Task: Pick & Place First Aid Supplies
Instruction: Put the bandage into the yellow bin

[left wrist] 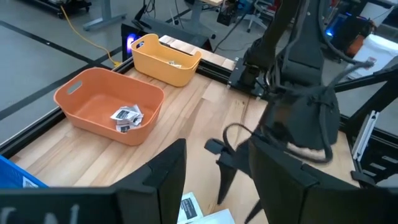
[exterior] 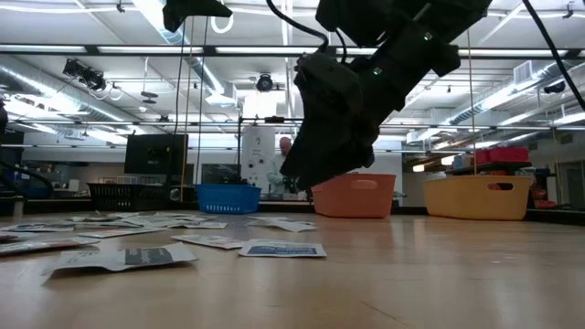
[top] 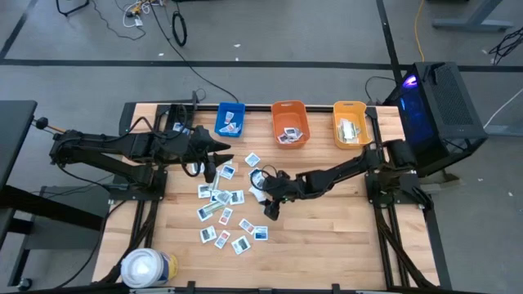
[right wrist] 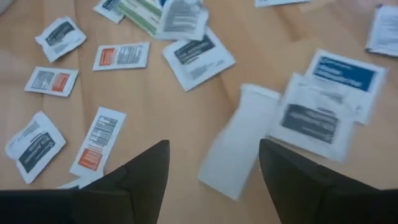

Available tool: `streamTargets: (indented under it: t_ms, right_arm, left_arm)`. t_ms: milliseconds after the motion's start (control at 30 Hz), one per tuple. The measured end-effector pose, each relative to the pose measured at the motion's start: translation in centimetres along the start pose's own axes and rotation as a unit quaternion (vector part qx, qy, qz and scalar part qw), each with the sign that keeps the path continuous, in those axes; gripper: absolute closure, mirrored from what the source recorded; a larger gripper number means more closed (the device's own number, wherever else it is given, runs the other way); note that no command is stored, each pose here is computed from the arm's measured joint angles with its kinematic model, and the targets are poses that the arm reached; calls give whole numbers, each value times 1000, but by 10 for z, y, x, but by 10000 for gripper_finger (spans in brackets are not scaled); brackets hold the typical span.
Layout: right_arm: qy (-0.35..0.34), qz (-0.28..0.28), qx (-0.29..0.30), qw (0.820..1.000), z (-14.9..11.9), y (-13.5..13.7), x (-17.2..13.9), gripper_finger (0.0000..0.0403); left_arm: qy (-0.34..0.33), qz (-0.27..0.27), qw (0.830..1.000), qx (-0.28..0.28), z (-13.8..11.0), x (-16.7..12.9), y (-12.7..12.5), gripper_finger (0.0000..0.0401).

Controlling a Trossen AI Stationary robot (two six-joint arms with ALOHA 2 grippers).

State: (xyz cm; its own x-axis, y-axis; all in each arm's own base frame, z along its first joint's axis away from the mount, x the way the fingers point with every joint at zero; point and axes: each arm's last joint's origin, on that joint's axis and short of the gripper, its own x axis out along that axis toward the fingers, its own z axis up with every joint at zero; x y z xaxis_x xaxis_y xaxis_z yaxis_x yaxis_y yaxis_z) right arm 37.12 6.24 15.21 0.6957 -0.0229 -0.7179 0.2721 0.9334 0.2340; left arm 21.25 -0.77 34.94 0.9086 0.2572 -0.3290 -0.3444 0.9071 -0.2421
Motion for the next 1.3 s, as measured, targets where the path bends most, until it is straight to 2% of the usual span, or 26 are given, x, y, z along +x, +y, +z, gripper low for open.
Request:
streamTargets:
  t_ms: [133, 233, 433, 567, 833, 1100, 1300]
  right_arm:
    - [-3, -1, -10, 1000, 6, 15, 5, 154]
    - [1, -40, -16, 999, 8, 20, 11, 154]
    - [-1, -97, 19, 995, 20, 24, 21, 150]
    - [15, -100, 33, 994, 23, 24, 23, 134]
    - [59, -134, 74, 987, 13, 17, 21, 91]
    - [50, -114, 29, 992, 14, 19, 23, 94]
    - [27, -140, 13, 990, 16, 17, 23, 94]
  left_arm:
    - [0, 0, 1000, 0, 0, 0, 0, 222]
    - [0, 0, 1000, 0, 0, 0, 0, 222]
    - [-1, 0, 1000, 0, 0, 0, 0, 222]
    - [0, 0, 1000, 0, 0, 0, 0, 222]
    - [-1, 0, 1000, 0, 0, 0, 0, 222]
    - [-1, 0, 1000, 1, 0, 0, 0, 222]
    - [-1, 0, 1000, 1, 0, 0, 0, 222]
